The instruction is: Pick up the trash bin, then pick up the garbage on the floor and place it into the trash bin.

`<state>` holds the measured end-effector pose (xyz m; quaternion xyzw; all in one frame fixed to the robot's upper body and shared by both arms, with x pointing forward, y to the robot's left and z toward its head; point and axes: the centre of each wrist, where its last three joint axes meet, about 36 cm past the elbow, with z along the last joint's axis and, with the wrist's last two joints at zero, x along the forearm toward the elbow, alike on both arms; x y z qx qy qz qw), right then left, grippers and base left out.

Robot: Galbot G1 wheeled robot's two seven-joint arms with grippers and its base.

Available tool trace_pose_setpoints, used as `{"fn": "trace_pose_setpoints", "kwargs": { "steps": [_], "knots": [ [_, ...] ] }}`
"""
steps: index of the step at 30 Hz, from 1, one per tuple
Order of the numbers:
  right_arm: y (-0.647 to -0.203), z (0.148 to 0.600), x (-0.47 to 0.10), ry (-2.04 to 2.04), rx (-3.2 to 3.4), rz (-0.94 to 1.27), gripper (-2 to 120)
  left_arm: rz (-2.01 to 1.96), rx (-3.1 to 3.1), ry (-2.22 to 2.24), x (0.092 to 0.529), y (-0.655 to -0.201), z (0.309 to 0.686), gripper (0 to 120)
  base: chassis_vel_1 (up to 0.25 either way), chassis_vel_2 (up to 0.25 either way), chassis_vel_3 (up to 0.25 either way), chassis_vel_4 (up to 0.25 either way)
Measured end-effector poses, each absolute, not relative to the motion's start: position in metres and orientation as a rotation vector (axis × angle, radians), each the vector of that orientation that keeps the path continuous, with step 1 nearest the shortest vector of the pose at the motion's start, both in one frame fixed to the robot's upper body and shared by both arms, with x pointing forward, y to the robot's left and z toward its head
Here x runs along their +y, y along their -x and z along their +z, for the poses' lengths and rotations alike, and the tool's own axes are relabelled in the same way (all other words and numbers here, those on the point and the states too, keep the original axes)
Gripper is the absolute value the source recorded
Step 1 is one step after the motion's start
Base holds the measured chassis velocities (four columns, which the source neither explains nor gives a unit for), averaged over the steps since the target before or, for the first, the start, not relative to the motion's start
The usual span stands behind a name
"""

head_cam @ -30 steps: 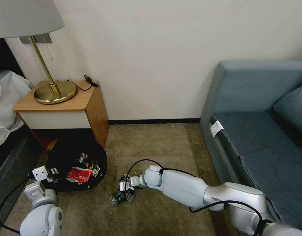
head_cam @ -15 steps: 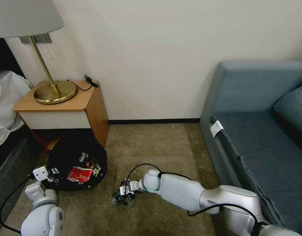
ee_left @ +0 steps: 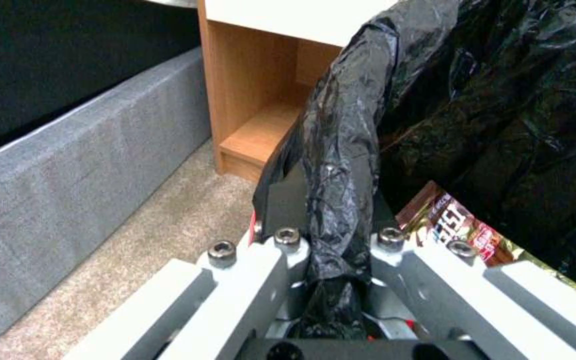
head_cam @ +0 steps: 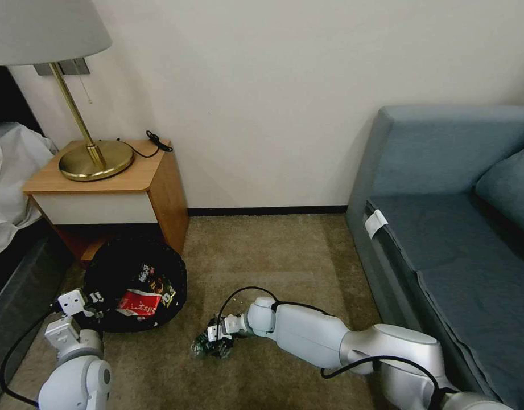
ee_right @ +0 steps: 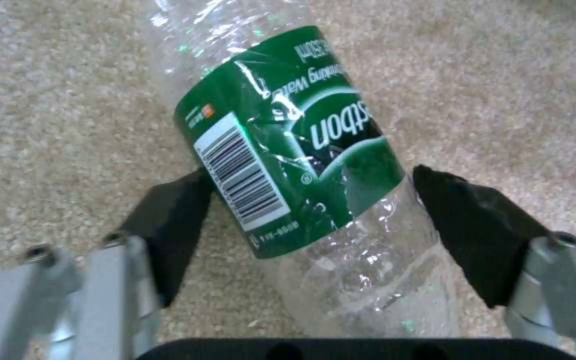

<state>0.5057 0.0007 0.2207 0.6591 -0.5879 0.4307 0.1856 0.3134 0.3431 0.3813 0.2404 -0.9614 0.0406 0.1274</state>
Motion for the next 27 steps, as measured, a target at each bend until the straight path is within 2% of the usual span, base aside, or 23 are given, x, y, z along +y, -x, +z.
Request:
{"fn": "trace_pose_setpoints", "kwargs": {
  "steps": [2,3,5,7,11,12,16,17,26,27],
  "knots": [
    [-0.506,0.22,0.0,-1.857,-1.655,1.214,70,0.118,-2.798,-0.7,0.343,-0.313,0.381,4,0.0,0.0,0.0,0.0],
    [-0.505,0.219,-0.001,-1.86,-1.643,1.222,61,0.119,-2.799,-0.701,0.343,-0.313,0.381,4,0.0,0.0,0.0,0.0],
    [-0.505,0.219,-0.001,-1.861,-1.642,1.223,60,0.119,-2.798,-0.701,0.343,-0.313,0.381,4,0.0,0.0,0.0,0.0],
    [-0.504,0.22,-0.001,-1.864,-1.642,1.223,48,0.119,-2.798,-0.701,0.343,-0.313,0.381,4,0.0,0.0,0.0,0.0],
    [-0.504,0.22,-0.002,-1.866,-1.642,1.222,39,0.12,-2.798,-0.699,0.342,-0.313,0.381,4,0.0,0.0,0.0,0.0],
    [-0.505,0.221,-0.003,-1.866,-1.644,1.221,32,0.119,-2.798,-0.699,0.342,-0.314,0.381,4,0.0,0.0,0.0,0.0],
    [-0.506,0.222,-0.005,-1.862,-1.653,1.217,28,0.118,-2.799,-0.698,0.343,-0.314,0.381,4,0.0,0.0,0.0,0.0],
    [-0.511,0.225,-0.009,-1.85,-1.67,1.213,22,0.115,-2.799,-0.696,0.343,-0.313,0.381,4,0.0,0.0,0.0,0.0],
    [-0.552,0.253,-0.038,-1.769,-1.774,1.219,22,0.107,-2.802,-0.678,0.346,-0.313,0.379,4,0.0,0.0,0.0,0.0],
    [-0.565,0.267,-0.047,-1.744,-1.818,1.22,22,0.105,-2.801,-0.673,0.346,-0.314,0.379,4,0.0,0.0,0.0,0.0]
  ]
}}
